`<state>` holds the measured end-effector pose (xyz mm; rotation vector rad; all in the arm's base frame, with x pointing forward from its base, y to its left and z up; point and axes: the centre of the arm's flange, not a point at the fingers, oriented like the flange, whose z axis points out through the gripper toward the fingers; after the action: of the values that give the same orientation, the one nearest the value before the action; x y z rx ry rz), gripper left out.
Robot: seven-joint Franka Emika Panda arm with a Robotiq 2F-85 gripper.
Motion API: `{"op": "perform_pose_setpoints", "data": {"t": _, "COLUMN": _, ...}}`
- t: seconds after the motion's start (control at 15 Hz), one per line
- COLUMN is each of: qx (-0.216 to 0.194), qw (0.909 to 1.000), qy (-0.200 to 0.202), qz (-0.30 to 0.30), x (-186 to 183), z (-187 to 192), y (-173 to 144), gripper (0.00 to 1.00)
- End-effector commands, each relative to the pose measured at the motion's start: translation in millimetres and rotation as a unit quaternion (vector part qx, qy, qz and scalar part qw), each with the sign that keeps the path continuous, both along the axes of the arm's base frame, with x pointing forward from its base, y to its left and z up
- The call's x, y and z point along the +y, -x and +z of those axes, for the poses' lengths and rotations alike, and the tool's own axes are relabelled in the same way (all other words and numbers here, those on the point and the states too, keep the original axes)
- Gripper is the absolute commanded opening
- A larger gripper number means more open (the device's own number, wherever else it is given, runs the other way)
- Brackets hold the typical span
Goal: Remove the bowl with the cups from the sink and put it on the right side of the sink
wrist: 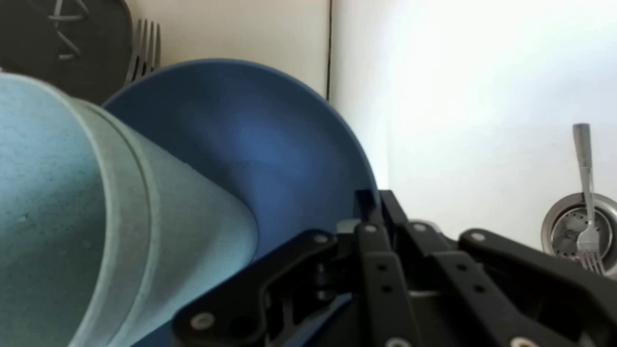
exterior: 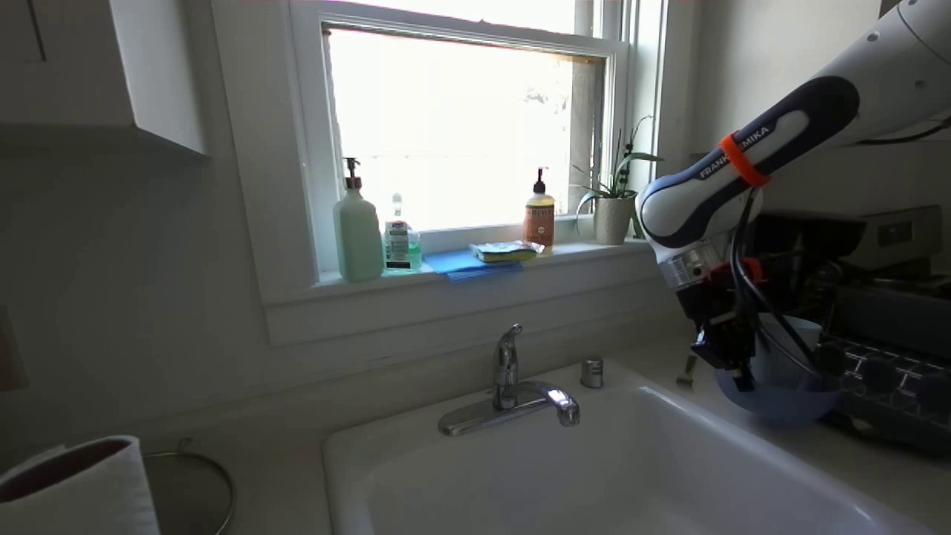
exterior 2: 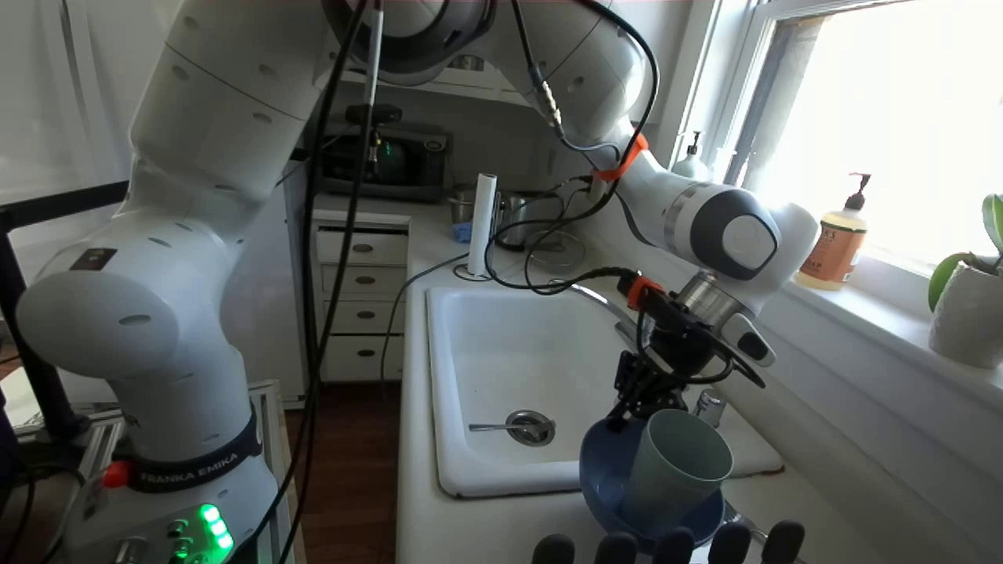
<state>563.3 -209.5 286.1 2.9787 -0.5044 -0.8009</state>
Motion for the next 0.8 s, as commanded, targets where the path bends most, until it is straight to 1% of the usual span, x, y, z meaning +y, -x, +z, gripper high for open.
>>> {"op": "perform_pose_setpoints", "data": {"t": 0.0, "qx": 0.008, "qw": 0.9999, "qy": -0.014, "qz": -0.003, "x": 12.8, "z": -12.8, "y": 1.7, "gripper": 0.01}}
{"op": "perform_pose_setpoints", "data": {"t": 0.2, "qx": 0.022, "qw": 0.9997, "qy": -0.009, "qz": 0.004, "x": 18.3, "z": -26.7, "y": 1.0, "gripper": 0.01}}
{"op": "perform_pose_setpoints", "data": {"t": 0.4, "qx": 0.028, "qw": 0.9996, "qy": -0.009, "qz": 0.003, "x": 22.6, "z": -35.7, "y": -1.5, "gripper": 0.01}}
{"op": "perform_pose_setpoints", "data": {"t": 0.47, "qx": 0.025, "qw": 0.9996, "qy": -0.009, "qz": -0.002, "x": 24.9, "z": -36.7, "y": -2.6, "gripper": 0.07}}
{"op": "perform_pose_setpoints", "data": {"t": 0.53, "qx": 0.02, "qw": 0.9997, "qy": -0.011, "qz": -0.007, "x": 26.5, "z": -36.7, "y": -2.7, "gripper": 0.31}}
{"op": "perform_pose_setpoints", "data": {"t": 0.67, "qx": 0.017, "qw": 0.9997, "qy": -0.014, "qz": -0.007, "x": 32.0, "z": -32.1, "y": -2.4, "gripper": 0.35}}
{"op": "perform_pose_setpoints", "data": {"t": 0.73, "qx": 0.013, "qw": 0.9998, "qy": -0.016, "qz": -0.004, "x": 35.1, "z": -28.3, "y": -1.5, "gripper": 0.4}}
